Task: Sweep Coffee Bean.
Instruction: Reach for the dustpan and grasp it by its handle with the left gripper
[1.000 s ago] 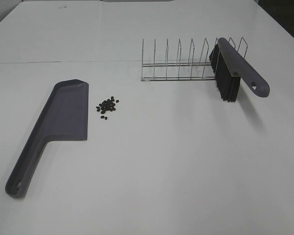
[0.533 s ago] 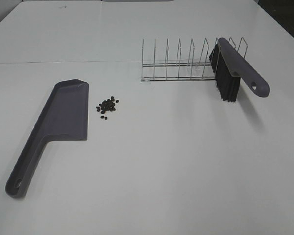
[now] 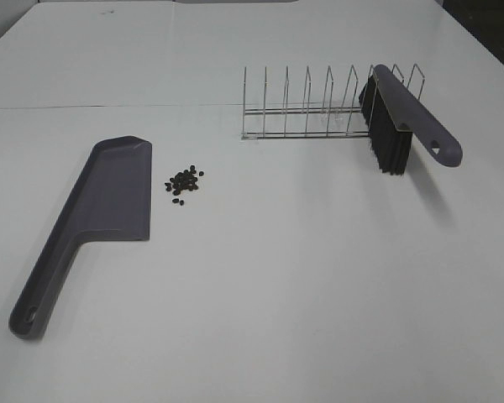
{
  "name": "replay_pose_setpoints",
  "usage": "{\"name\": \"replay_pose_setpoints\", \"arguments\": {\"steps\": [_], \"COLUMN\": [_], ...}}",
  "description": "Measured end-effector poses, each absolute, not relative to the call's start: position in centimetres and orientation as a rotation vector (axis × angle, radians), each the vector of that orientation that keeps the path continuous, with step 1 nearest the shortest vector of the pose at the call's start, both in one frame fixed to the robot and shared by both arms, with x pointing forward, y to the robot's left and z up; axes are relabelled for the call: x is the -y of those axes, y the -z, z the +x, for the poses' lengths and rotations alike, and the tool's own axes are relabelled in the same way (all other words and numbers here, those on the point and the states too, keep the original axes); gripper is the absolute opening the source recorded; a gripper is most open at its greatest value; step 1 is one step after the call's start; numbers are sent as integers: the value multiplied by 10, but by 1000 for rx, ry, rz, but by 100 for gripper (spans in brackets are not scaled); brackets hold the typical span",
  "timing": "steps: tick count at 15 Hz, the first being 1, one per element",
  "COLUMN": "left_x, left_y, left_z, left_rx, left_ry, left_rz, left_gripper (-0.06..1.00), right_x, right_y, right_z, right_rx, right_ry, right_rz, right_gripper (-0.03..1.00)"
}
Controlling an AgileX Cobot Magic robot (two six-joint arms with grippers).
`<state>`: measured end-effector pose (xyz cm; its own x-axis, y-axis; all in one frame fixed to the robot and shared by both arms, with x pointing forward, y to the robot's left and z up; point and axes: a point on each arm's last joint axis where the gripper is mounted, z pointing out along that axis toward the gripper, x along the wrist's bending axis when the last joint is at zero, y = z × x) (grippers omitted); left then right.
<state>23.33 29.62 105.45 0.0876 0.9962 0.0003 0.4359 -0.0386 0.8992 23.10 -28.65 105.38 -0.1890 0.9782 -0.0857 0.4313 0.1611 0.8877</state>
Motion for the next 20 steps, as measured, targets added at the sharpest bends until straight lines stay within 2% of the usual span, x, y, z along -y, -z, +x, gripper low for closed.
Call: {"name": "replay_pose_setpoints", "arguments": {"steps": [2,5,9,12,13,14,17,20], "left_x": [-296,-296,-293,-289,-284,-282,-279,-277], "left_y": [-1059,-1087,-1102,-1109,-1104,-1097,-1075,-1049], "left_z": [235,265,333,398,441,463,509,535], "left_rx": [-1446,-1399,-1497,-1631,-1741,-1795,-1927,-2022], "left_ry": [-919,-974,-859,-680,-507,-421,-219,-101], "left_rz": [1573,1502,1559,1651,1734,1782,1875,1902], "left_gripper": [60,60,60,60,60,60,60,64], "right_x": [287,287,287,287,287,287,287,287], "right_y": [-1054,-1054,-1054,-1054,-1054,-1054,-1054,-1054], "right_z": [231,231,231,231,231,231,231,231], "right_rx": [-1730,-1730,-1730,-1730,-1730,-1730,-1730,-1730], "right_ry": [-978,-978,-978,-978,-978,-978,-978,-978], "right_rz": [1353,1353,1353,1353,1353,1353,1353,1353], "right_gripper": [59,59,59,59,59,59,59,59]}}
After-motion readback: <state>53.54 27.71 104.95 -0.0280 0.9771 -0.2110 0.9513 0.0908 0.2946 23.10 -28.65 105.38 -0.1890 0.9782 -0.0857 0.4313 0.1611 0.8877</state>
